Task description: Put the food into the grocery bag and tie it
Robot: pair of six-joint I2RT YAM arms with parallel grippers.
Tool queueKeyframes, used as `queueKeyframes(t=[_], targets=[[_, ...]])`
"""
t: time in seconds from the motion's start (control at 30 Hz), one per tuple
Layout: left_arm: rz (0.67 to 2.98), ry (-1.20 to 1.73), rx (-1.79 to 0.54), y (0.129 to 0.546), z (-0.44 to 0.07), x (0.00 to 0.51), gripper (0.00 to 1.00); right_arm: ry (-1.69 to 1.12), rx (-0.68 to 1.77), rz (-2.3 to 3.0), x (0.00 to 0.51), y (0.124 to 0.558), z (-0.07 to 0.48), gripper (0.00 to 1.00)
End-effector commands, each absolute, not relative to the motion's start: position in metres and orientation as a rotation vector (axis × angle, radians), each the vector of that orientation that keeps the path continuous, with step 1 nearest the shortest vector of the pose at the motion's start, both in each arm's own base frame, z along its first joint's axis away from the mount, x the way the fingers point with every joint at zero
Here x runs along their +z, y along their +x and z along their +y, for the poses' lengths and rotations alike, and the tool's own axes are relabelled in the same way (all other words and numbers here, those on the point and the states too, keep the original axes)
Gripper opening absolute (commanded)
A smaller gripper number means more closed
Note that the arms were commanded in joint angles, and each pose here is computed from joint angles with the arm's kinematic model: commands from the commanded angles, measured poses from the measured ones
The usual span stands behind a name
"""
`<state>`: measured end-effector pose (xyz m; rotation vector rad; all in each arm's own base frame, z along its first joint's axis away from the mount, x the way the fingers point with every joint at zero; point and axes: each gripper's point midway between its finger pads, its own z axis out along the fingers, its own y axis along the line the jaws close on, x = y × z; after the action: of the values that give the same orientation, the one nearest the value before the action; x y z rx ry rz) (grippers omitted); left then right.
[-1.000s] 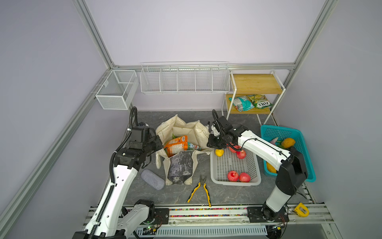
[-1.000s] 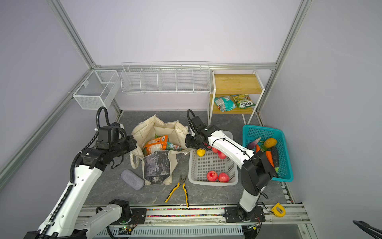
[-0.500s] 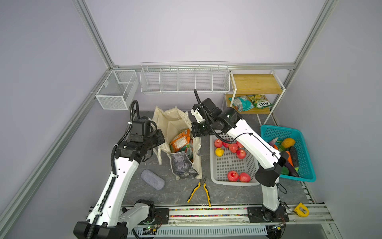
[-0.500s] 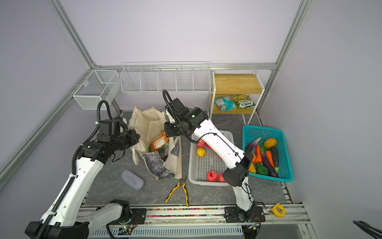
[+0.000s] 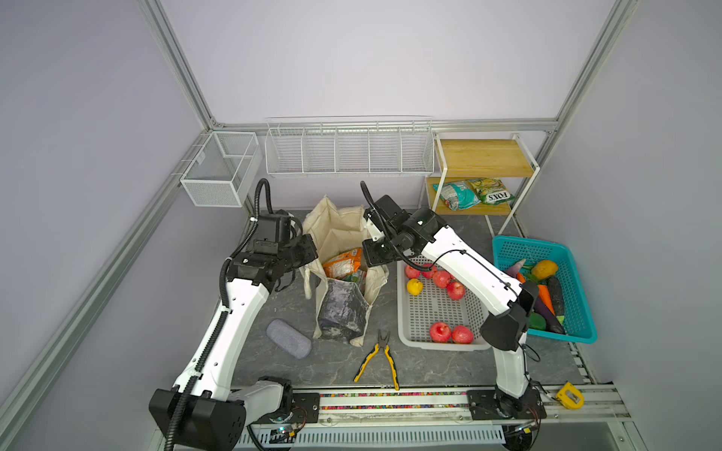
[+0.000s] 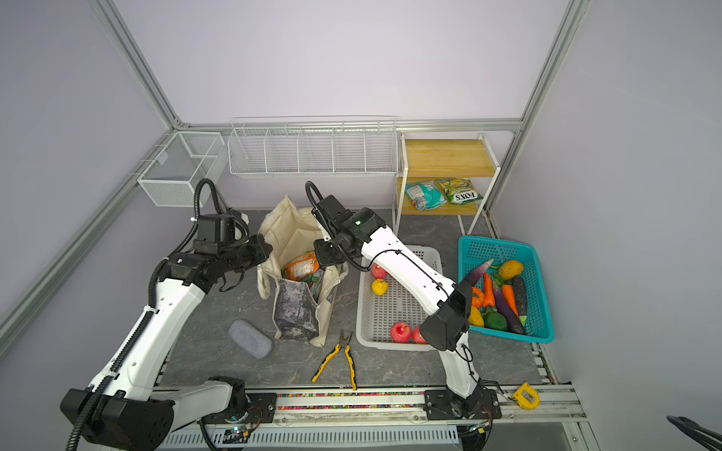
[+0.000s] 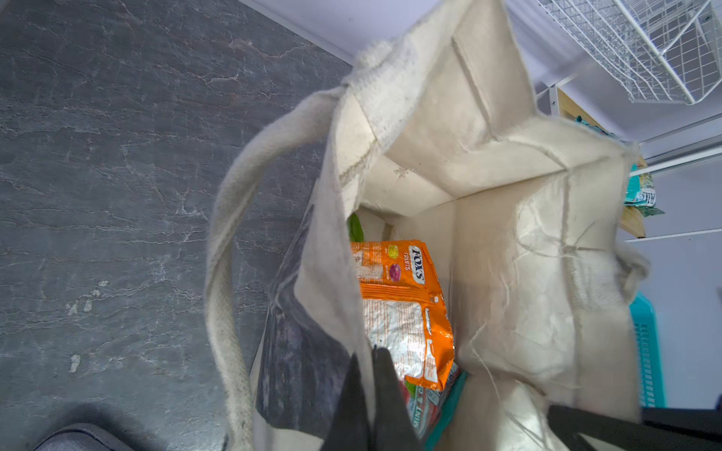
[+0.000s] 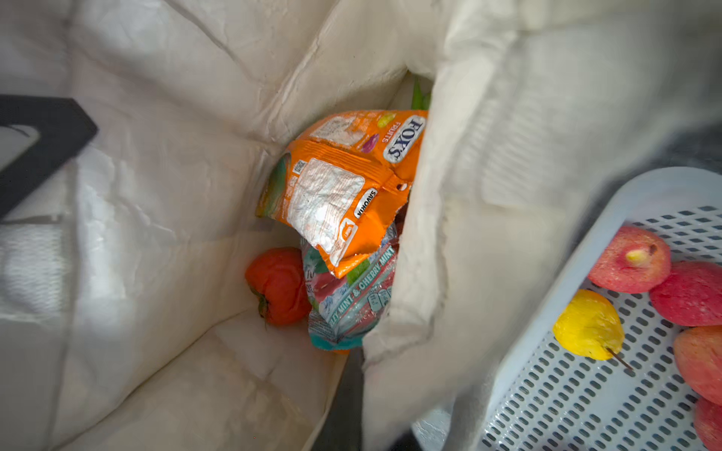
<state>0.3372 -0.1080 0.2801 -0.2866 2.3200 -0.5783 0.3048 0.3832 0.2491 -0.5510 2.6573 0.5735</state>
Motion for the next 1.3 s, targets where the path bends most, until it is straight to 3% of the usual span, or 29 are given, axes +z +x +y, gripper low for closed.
queueKeyframes(t=[0.0,0.33,0.73,1.27], targets=[[2.213,-0.24,-0.628,0.347,-0.115,0.31,0.0,-0.581,0.705,2.629,0.255,0.29,0.408,0.09],[2.243,-0.266,-0.626,0.34,-0.113,0.297,0.0,-0.681,0.84,2.555,0.267,0.276,0.438,0.12],[2.34,-0.336,-0.431,0.317,-0.084,0.269,0.0,-0.581,0.818,2.493,0.287,0.297,0.409,0.31],[2.373,-0.402,-0.349,0.308,-0.066,0.26,0.0,-0.41,0.795,2.409,0.341,0.316,0.363,0.76]])
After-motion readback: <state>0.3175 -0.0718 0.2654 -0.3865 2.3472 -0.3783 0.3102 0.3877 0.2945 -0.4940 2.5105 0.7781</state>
